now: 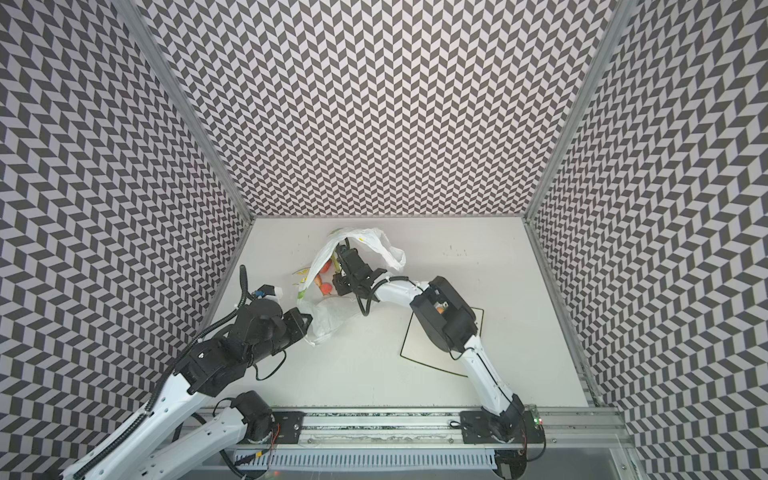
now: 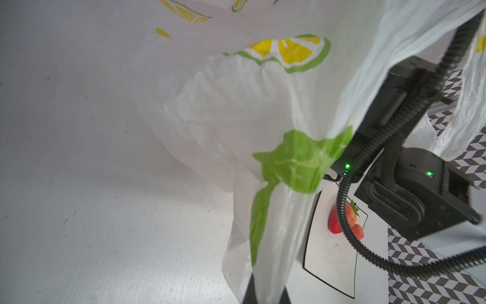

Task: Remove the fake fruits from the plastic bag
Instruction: 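Lower the right gripper onto a yellow-red peach and grasp it, then lift the yellow-red peach out and carry it onto the mat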

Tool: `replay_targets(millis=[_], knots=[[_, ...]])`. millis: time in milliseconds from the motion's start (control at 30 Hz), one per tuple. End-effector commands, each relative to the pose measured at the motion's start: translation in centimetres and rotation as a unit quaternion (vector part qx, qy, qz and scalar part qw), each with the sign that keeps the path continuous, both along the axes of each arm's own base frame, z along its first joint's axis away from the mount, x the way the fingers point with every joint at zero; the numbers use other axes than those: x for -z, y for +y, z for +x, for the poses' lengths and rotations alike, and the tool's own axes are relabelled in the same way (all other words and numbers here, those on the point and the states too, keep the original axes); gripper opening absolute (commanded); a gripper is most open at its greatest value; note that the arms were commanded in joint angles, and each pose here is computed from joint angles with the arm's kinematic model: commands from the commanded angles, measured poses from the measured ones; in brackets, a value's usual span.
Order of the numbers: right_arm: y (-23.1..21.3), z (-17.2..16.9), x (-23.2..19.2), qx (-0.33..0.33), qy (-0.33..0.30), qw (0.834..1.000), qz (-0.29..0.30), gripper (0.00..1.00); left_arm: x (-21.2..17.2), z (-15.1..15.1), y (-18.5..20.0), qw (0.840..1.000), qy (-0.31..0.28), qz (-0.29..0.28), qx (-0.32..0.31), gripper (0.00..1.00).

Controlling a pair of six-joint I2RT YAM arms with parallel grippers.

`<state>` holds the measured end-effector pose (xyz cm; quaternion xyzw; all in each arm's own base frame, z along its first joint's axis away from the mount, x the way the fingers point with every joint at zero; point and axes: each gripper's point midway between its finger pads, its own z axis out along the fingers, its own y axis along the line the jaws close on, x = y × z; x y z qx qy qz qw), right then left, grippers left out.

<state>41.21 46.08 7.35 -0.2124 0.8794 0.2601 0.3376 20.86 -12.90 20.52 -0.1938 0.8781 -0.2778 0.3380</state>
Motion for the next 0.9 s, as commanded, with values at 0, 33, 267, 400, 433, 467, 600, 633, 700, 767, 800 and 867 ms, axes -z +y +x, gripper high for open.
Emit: replay_targets(millis=[0,33,267,400,433,467,600,633,700,767,800,867], knots=[[1.5,-1.4,-6.9,-0.017,-0.023,0.996,0.081,0.35,-1.2,0.6,0.0,1.000,-0.022,-0.011,-0.013,0.00],[1.4,-1.8,-7.2,-0.020,-0.021,0.996,0.085,0.35,-1.3,0.7,-0.1,1.000,-0.023,-0.011,-0.012,0.00],[0.3,-7.4,-9.9,-0.046,0.002,0.991,0.128,0.35,-1.5,0.8,-0.1,0.999,-0.026,-0.012,-0.014,0.00],[-1.0,-11.2,-11.0,-0.065,0.009,0.988,0.140,0.35,-1.5,0.9,-0.1,0.999,-0.028,-0.012,-0.014,0.00],[-1.5,-12.0,-11.2,-0.068,0.009,0.988,0.141,0.35,-1.5,0.9,-0.2,0.999,-0.027,-0.013,-0.014,0.00],[-2.1,-12.8,-11.5,-0.071,0.009,0.987,0.143,0.35,-1.6,0.9,-0.2,0.999,-0.028,-0.013,-0.014,0.00],[-4.7,-16.3,-12.0,-0.087,0.027,0.986,0.143,0.35,-1.5,1.0,-0.2,0.999,-0.028,-0.015,-0.014,0.00],[-5.3,-17.2,-12.0,-0.089,0.030,0.985,0.142,0.35,-1.5,1.0,-0.2,0.999,-0.029,-0.016,-0.014,0.00],[-6.9,-18.8,-12.2,-0.089,0.030,0.986,0.138,0.35,-1.5,1.0,-0.3,0.999,-0.029,-0.015,-0.013,0.00],[-8.7,-20.0,-12.3,-0.080,0.030,0.988,0.128,0.35,-1.6,1.1,-0.3,0.999,-0.030,-0.016,-0.012,0.00],[-9.9,-20.4,-12.1,-0.070,0.031,0.990,0.120,0.35,-1.7,1.1,-0.4,0.999,-0.031,-0.017,-0.011,0.00],[-12.4,-20.9,-11.8,-0.040,0.029,0.993,0.108,0.35,-1.7,1.1,-0.4,0.999,-0.032,-0.017,-0.011,0.00]])
